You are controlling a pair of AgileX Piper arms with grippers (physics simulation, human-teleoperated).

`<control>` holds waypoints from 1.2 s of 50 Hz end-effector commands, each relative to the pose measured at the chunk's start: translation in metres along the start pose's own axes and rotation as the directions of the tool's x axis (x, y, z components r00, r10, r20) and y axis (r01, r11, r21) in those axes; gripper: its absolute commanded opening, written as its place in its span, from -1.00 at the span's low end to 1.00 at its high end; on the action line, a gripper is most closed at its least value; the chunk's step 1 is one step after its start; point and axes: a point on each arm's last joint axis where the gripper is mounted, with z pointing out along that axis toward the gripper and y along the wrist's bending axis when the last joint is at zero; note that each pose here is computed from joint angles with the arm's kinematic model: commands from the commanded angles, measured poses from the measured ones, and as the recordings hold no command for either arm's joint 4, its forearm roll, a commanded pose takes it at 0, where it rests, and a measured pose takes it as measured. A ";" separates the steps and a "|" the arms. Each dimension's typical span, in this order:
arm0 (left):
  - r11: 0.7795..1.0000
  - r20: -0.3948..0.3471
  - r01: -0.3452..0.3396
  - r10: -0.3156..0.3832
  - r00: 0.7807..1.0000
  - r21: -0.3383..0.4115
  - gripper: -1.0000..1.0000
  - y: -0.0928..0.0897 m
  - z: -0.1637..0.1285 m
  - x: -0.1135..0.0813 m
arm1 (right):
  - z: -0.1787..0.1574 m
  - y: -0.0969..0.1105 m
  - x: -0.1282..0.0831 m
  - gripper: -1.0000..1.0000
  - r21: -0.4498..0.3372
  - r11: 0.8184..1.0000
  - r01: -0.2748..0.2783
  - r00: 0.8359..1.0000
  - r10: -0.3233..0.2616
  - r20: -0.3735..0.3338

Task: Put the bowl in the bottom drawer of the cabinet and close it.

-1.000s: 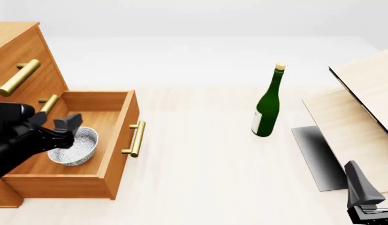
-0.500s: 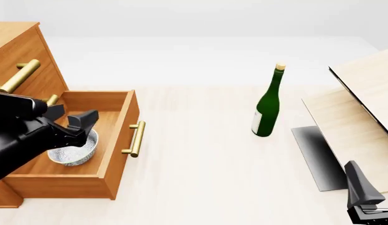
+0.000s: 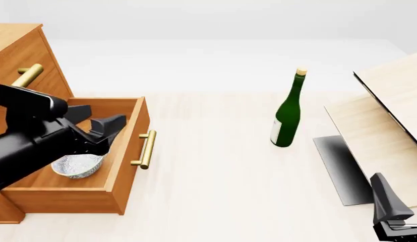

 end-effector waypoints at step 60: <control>0.959 -0.098 0.078 -0.053 0.994 0.273 1.00 -0.066 0.023 -0.002 | 0.000 0.000 0.000 1.00 0.000 1.000 0.000 1.000 0.000 0.000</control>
